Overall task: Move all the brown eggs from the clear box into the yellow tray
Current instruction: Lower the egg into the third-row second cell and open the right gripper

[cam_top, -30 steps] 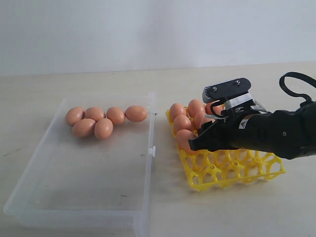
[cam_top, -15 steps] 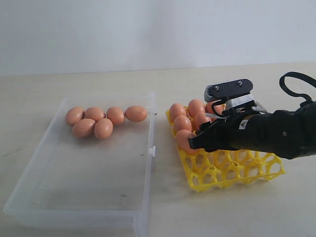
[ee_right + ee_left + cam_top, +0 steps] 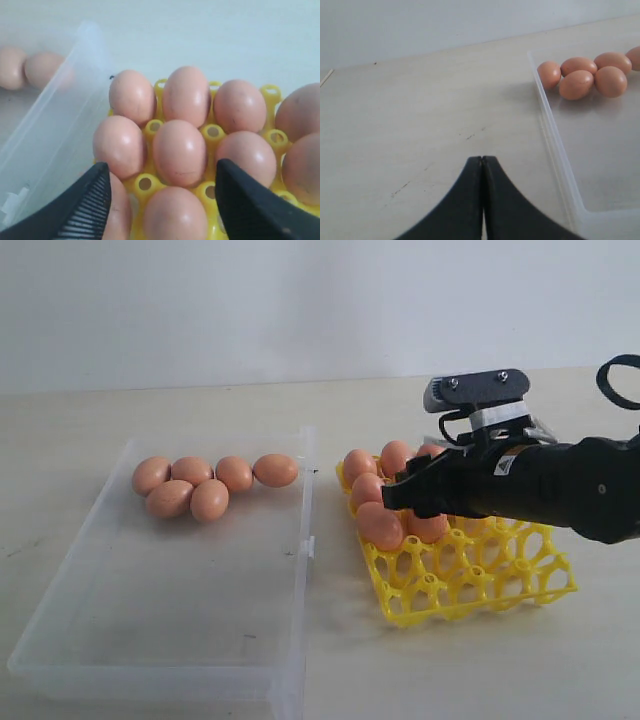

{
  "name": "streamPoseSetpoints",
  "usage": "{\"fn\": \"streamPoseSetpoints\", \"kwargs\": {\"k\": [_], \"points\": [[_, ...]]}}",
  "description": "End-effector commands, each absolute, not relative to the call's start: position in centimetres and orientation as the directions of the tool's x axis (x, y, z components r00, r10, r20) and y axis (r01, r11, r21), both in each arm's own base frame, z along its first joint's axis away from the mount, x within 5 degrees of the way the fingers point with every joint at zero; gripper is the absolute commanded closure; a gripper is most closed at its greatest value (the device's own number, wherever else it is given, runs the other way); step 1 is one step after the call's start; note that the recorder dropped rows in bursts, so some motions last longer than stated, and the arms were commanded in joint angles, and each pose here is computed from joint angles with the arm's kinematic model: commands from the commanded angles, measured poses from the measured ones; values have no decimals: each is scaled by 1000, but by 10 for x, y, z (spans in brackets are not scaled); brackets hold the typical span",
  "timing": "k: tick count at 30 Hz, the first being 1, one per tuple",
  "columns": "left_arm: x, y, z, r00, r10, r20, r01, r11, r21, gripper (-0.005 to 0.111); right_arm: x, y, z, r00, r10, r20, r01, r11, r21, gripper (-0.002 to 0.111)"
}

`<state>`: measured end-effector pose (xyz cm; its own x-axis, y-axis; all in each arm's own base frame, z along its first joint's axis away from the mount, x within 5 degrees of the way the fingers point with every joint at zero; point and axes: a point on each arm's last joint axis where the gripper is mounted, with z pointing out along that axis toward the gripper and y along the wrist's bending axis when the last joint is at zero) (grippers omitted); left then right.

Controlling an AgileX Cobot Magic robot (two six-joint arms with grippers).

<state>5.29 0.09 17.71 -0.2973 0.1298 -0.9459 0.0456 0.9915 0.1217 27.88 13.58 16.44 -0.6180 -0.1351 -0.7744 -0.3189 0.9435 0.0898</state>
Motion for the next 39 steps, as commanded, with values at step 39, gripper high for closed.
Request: {"fn": "streamPoseSetpoints", "kwargs": {"k": [39], "points": [[53, 1, 179, -282, 125, -951, 48, 992, 116, 107, 266, 133, 177, -706, -175, -686, -341, 933, 113, 64]]}}
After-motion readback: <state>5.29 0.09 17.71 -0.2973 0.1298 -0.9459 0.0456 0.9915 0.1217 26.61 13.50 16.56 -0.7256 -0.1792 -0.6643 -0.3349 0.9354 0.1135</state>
